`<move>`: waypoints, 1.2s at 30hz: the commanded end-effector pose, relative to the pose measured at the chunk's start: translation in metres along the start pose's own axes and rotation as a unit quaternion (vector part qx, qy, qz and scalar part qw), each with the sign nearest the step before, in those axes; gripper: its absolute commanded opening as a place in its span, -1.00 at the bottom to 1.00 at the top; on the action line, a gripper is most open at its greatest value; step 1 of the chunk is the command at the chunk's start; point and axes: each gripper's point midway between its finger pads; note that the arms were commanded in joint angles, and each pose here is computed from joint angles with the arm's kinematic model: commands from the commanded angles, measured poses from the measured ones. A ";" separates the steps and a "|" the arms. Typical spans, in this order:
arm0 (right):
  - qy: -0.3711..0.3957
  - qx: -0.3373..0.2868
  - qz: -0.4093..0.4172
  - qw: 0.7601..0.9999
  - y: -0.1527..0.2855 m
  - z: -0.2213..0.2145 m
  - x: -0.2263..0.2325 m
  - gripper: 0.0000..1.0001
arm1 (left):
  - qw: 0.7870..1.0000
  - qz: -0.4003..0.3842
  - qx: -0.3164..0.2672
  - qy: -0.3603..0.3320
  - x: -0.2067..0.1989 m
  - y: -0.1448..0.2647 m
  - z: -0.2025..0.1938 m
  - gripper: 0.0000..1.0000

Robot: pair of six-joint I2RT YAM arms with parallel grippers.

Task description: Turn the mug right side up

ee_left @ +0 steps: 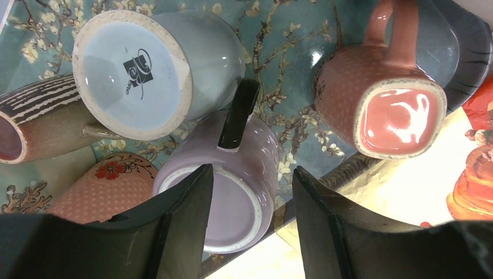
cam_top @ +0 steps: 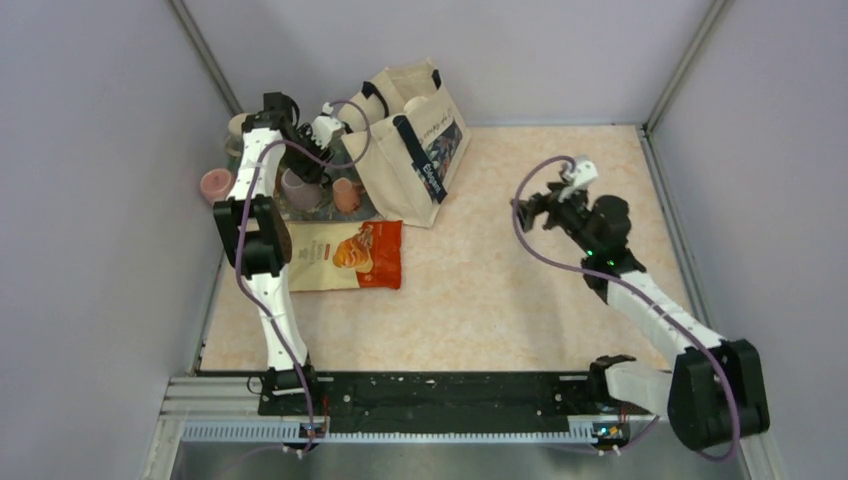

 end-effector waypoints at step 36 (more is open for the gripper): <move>-0.060 -0.092 -0.088 0.990 -0.217 0.039 0.050 -1.00 | 0.997 0.032 -0.066 -0.012 0.009 0.036 0.031 0.41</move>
Point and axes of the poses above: each gripper's point midway between its finger pads, its own y axis back along the fingers, its own x axis along the line the jaws close on, z = x × y, and after that the axes turned 12 degrees about -y, right-handed
